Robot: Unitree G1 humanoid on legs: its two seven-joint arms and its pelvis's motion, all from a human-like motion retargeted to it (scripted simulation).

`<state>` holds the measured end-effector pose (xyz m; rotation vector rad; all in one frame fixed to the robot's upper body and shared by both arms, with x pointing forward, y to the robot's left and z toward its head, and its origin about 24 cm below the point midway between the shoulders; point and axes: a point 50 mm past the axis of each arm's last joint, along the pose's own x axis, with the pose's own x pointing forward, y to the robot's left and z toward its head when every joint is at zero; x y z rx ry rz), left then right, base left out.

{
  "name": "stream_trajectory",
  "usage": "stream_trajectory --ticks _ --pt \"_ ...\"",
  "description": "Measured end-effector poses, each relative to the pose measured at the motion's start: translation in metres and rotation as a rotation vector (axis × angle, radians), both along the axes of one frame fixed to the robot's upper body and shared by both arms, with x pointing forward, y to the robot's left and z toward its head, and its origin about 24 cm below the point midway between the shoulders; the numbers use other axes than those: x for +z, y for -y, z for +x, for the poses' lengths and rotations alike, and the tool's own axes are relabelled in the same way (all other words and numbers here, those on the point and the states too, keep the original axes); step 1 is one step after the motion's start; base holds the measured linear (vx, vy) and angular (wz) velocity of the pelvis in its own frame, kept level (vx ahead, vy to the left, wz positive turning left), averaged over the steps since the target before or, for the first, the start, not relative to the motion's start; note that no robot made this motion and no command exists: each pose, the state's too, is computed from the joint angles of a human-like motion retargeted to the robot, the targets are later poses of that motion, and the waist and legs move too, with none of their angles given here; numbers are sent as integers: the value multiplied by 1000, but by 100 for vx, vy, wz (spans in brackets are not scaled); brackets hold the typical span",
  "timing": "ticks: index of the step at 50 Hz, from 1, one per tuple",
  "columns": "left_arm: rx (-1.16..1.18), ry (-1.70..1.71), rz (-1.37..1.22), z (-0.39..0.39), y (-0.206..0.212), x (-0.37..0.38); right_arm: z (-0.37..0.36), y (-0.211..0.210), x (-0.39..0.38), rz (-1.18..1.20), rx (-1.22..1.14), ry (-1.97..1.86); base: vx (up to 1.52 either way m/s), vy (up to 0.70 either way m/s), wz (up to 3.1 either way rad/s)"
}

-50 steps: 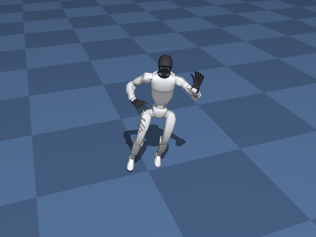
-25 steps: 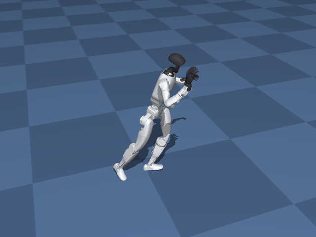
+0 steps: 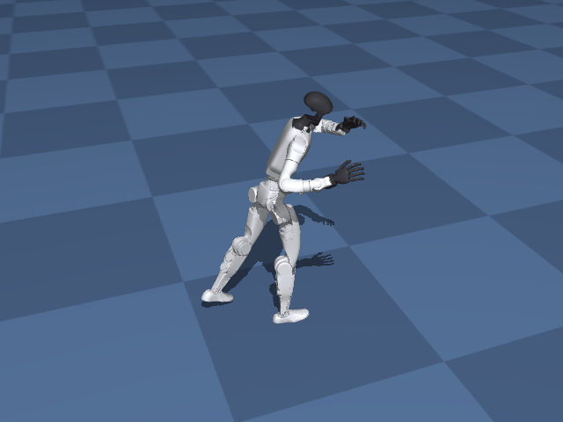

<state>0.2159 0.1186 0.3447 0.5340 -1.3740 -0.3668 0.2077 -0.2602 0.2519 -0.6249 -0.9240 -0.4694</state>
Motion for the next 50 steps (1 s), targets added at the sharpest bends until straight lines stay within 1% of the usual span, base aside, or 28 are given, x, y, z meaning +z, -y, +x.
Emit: stream_trajectory --ticks 2,4,6,8,10,13,15,17,20,23,25,27,28,29,30,31,32,33,35,38,40,42,43,45,46,48,49,50 --pt "27 21 153 1 15 -30 -9 18 29 22 -95 156 94 -41 36" --pt "172 101 218 4 9 -48 -22 25 66 61 -127 383 89 -37 -56" --pt "347 91 160 12 -15 -64 -36 20 98 146 -57 620 90 -32 -118" --pt "515 -20 36 20 -49 -85 -45 2 115 241 115 795 98 -25 -134" --pt "692 -148 -113 20 -91 -109 -48 -17 117 271 277 841 110 -16 -130" --pt "880 -308 -260 10 -141 -142 -31 -42 108 216 366 727 110 -6 -140" --pt "952 -397 -438 -4 -176 -155 -11 -61 93 136 375 580 116 10 -151" --pt "982 -446 -669 -19 -209 -162 11 -87 71 98 453 409 118 23 -136" --pt "1065 -419 -963 -40 -256 -163 35 -131 24 163 740 76 120 32 -69" --pt "1177 -233 -1075 -48 -286 -129 41 -159 -24 220 916 -213 113 35 64" --pt "1105 -32 -1090 -45 -283 -77 38 -154 -46 183 876 -301 110 29 132" --pt "926 162 -1074 -48 -261 -19 33 -137 -68 190 789 -374 108 23 140" --pt "822 251 -1050 -53 -245 6 29 -126 -81 218 741 -415 109 18 131" --pt "692 260 -947 -51 -221 27 24 -113 -95 273 690 -465 110 15 120" --pt "531 249 -852 -49 -194 42 18 -100 -109 333 631 -514 112 12 104" --pt "289 190 -771 -46 -163 51 12 -86 -123 406 561 -562 114 8 91" --pt "293 241 -674 -48 -144 64 6 -71 -134 468 491 -590 116 4 82" --pt "424 354 -586 -52 -134 78 -2 -56 -144 521 420 -607 119 1 86" --pt "329 414 -597 -52 -105 74 -12 -25 -152 560 254 -608 123 -5 104" --pt "144 317 -429 -38 -50 61 -23 17 -153 562 20 -572 129 -16 121" --pt "43 225 -327 -25 -18 42 -28 39 -143 625 -76 -465 130 -21 71" --pt "7 137 -251 -12 2 18 -29 55 -124 760 -76 -281 124 -23 7" --pt "22 103 -222 -5 6 5 -29 61 -112 843 -46 -161 118 -22 -41" --pt "190 62 -212 13 -7 -23 -28 71 -79 965 25 113 115 -20 -71" --pt "314 47 -208 22 -20 -38 -26 79 -64 943 0 200 115 -18 -84" --pt "536 -21 -268 31 -56 -73 -36 77 -25 1086 134 644 115 -15 -87" --pt "624 -57 -272 27 -77 -90 -33 80 -7 763 -221 595 117 -13 -99" --pt "715 -95 -276 22 -98 -106 -34 83 4 523 -556 641 120 -12 -111"
